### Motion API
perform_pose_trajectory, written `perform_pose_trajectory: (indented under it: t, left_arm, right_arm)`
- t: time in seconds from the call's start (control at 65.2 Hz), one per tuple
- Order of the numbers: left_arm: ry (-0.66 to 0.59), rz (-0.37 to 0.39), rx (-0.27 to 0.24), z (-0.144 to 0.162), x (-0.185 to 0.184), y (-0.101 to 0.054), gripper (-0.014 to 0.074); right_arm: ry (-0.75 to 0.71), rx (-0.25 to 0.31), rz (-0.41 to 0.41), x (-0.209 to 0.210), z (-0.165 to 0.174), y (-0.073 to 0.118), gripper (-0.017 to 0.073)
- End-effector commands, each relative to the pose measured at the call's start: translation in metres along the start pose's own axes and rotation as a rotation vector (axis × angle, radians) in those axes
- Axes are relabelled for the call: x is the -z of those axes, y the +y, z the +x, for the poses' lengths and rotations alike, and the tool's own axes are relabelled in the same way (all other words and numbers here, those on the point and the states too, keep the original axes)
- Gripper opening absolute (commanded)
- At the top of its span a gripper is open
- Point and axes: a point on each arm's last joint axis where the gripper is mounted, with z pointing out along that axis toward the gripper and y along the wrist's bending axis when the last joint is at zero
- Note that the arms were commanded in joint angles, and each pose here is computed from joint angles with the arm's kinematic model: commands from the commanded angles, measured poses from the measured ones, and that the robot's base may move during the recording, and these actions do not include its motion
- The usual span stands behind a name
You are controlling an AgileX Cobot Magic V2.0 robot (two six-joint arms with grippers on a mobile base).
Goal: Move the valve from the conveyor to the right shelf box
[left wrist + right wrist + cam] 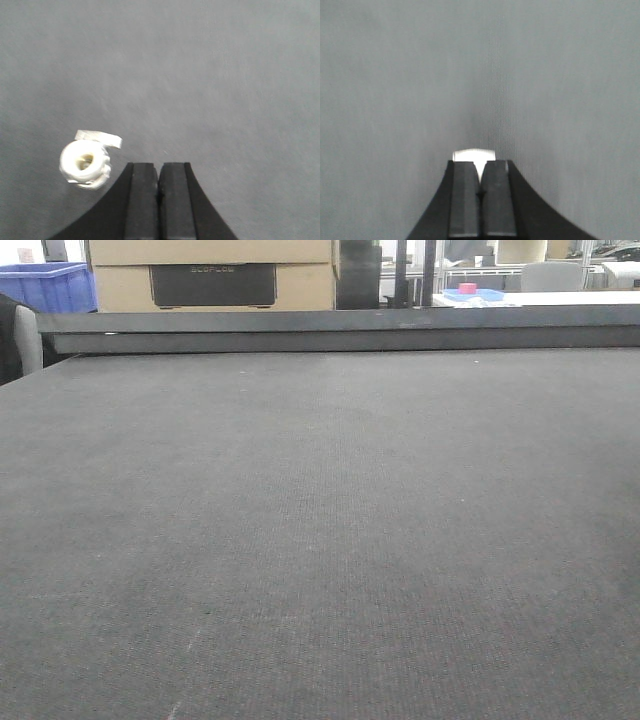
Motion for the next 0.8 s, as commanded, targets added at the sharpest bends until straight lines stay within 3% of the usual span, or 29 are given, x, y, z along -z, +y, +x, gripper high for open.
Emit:
perform_pose_trajectory:
  t: [0.0, 0.215, 0.629, 0.69, 0.783]
  left_arm:
    - [0.054, 0.027, 0.019, -0.012, -0.013, -0.004, -0.0111]
    - [0.135, 0.018, 0.023, -0.02, -0.037, -0.004, -0.0111]
    - [0.152, 0.016, 0.025, -0.02, -0.043, -0.004, -0.0111]
    - [0.15, 0.016, 0.025, -0.02, -0.043, -0.004, -0.0111]
    - [0.15, 0.016, 0.025, -0.02, -0.043, -0.004, -0.0111]
  right_arm:
    - [0.136, -0.001, 0.008, -0.009, -0.007, -0.001, -0.0162]
    - [0.274, -0.017, -0.01, -0.028, -0.009, 0.0, -0.0162]
    - [0.498, -0.026, -0.007, -0.071, -0.015, -0.002, -0.0162]
    - [0.506, -0.026, -0.006, -0.076, -0.019, -0.002, -0.0113]
    - [0.51, -0.026, -0.006, -0.081, -0.024, -0.002, 0.0071]
